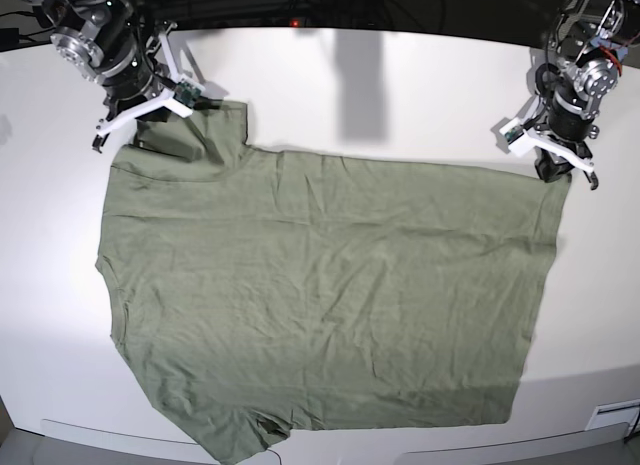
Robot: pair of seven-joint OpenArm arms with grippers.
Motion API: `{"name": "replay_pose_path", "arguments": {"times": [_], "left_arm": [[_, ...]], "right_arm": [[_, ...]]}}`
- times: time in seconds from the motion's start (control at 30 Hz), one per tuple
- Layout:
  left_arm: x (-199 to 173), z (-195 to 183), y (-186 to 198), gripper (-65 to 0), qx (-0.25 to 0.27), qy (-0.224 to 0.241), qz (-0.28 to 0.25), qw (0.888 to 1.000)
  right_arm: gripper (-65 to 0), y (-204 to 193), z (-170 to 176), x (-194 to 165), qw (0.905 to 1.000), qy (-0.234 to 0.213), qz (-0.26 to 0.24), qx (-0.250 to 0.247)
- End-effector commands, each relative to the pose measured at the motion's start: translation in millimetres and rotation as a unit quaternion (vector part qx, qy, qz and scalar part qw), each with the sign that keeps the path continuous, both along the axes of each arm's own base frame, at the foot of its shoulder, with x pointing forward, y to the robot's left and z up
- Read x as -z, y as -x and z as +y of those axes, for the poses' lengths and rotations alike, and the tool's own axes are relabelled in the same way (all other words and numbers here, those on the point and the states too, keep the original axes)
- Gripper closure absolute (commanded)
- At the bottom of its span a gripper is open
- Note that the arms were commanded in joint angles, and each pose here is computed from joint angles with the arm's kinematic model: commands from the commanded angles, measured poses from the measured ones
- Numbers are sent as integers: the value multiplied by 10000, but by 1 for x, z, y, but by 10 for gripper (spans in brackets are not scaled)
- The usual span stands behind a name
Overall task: Fold the T-shirt properly
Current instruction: 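Lower the right gripper onto the sleeve-shoulder edge and pinch the fabric, then lift the held shoulder edge up with both grippers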
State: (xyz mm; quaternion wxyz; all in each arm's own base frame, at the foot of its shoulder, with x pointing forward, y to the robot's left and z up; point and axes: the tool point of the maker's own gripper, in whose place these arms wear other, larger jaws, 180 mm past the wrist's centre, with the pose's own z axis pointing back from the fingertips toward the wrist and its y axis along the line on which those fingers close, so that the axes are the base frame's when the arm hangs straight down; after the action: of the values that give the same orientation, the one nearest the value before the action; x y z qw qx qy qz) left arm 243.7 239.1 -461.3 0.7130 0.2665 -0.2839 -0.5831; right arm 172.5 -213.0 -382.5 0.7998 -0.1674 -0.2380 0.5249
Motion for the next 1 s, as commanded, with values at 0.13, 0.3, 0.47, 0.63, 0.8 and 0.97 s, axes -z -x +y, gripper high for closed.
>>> {"name": "replay_pose_path", "arguments": {"times": [0.13,0.3,0.47,0.63,0.8,0.97], "left_arm": [[12,7,17,0,-9,-154,356,9992],[12,8,17,0,-11,-156,357,9992],[12,7,16,0,4,-140,349,9993],[12,6,17,0,16,-133,348,9993],[12,6,17,0,15,-127,349,9993],[12,6,17,0,4,-119,355,9993]], "right_arm": [[-64,22,-5,8,9971,-13,716,244],[-311,21,12,16,9956,-619,698,28],[-310,19,17,28,9939,-873,661,152],[-310,11,16,50,9952,-714,622,227],[-310,10,17,74,9956,-451,803,151],[-310,33,-2,84,9914,491,1187,-255]]}}
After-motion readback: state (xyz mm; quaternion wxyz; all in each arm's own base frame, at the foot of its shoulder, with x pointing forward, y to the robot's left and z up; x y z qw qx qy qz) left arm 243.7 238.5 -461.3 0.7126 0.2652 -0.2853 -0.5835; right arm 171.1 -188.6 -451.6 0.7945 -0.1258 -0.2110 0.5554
